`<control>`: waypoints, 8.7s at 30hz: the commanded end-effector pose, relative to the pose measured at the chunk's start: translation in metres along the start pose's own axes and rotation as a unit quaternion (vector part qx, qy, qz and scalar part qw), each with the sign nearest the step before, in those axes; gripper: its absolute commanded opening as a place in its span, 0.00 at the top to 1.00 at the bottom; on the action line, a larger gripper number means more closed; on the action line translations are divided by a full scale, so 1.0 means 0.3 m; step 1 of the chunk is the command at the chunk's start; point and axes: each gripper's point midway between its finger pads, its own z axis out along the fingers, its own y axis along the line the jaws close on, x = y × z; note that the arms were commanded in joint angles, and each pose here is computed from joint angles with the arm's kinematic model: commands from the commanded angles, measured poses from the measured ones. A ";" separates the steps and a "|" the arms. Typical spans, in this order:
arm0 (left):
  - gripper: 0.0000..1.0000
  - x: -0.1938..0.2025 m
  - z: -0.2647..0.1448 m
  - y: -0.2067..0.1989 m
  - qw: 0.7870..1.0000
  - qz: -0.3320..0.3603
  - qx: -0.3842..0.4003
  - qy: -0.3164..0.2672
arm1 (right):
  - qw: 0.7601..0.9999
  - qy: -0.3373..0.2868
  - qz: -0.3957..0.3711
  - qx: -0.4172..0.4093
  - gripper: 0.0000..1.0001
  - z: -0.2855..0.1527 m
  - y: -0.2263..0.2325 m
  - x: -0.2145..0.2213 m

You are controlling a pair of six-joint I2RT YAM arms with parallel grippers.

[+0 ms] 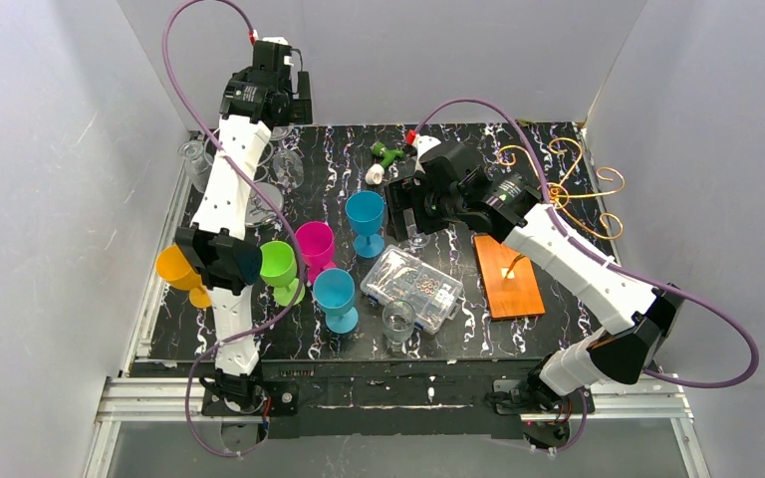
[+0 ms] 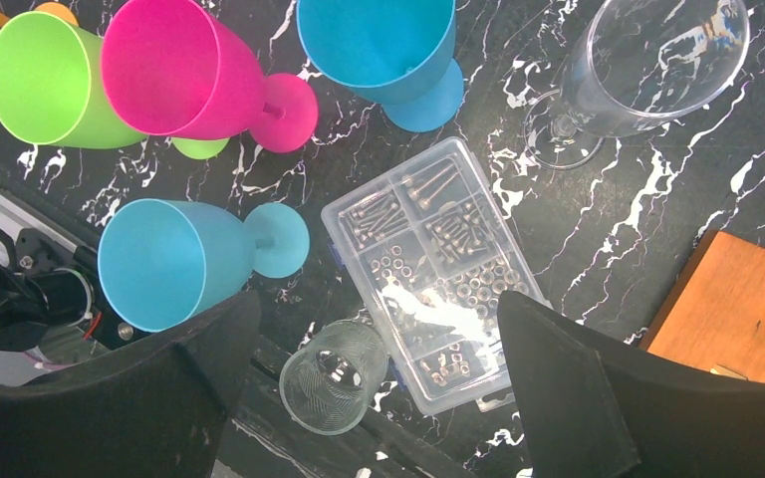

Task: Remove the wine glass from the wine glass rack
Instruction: Pick up the wine glass from the wine rack, then place the wine glass at the center of the board.

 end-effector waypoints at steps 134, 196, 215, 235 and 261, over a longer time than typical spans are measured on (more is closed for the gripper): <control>0.56 -0.116 -0.228 -0.071 0.986 -0.069 0.146 -0.050 | 0.969 -0.237 -0.048 -0.050 0.02 0.014 0.135 -0.437; 0.57 -0.078 -0.457 -0.174 0.950 -0.127 0.284 -0.019 | 0.862 -0.481 -0.139 -0.083 0.46 0.467 0.314 -0.756; 0.02 -0.269 -0.548 -0.194 0.920 -0.182 0.329 -0.107 | 0.865 -0.484 -0.107 -0.076 0.99 0.303 0.312 -0.805; 0.02 -0.176 -0.952 -0.097 0.869 -0.069 0.391 -0.296 | 0.911 -0.345 0.189 -0.122 0.99 -0.021 0.136 -0.909; 0.35 0.085 -1.058 -0.254 0.775 0.089 0.368 -0.506 | 0.770 -0.366 0.471 -0.227 0.99 -0.247 0.049 -0.904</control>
